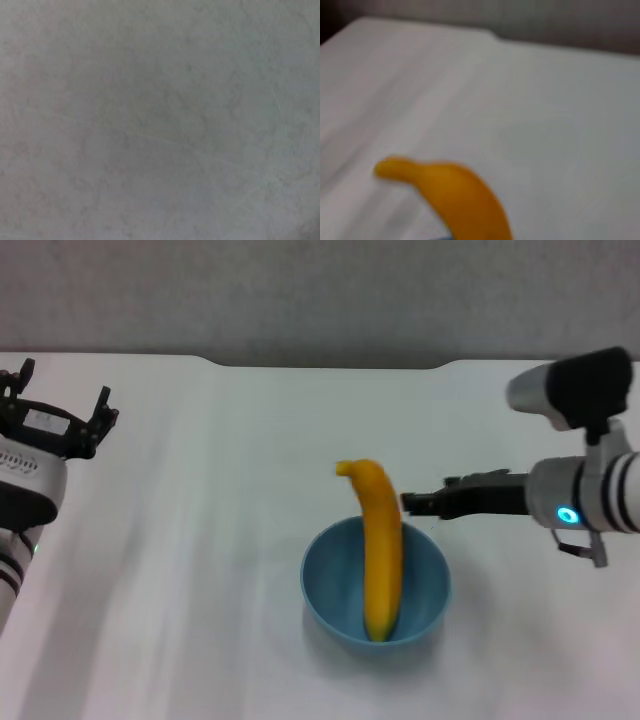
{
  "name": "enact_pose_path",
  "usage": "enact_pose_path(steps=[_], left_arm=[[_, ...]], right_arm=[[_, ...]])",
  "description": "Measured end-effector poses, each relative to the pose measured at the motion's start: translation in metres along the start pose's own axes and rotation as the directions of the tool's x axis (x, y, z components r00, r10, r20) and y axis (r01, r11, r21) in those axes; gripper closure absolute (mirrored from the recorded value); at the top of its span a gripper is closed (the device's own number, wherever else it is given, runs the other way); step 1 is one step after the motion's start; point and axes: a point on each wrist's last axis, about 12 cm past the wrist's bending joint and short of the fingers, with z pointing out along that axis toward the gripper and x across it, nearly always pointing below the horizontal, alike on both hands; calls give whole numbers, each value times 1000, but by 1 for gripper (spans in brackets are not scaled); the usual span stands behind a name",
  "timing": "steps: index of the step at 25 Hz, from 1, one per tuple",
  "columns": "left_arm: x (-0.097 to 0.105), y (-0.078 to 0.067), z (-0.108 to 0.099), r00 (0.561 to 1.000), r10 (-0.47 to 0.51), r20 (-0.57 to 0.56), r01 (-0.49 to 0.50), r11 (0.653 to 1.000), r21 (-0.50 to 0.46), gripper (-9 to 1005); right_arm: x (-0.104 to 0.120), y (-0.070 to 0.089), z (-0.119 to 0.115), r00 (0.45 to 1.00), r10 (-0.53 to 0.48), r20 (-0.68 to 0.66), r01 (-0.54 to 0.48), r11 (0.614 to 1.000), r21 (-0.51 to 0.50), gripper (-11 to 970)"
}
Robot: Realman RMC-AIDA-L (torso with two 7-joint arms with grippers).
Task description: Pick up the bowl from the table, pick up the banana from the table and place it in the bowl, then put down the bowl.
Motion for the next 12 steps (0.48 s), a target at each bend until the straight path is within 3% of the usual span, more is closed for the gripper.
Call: enact_pose_path(steps=[12], left_arm=[[6, -1, -5, 997, -71, -9, 71, 997, 5, 102]], right_arm=[[43, -34, -23, 966, -66, 250, 11, 977, 215, 224]])
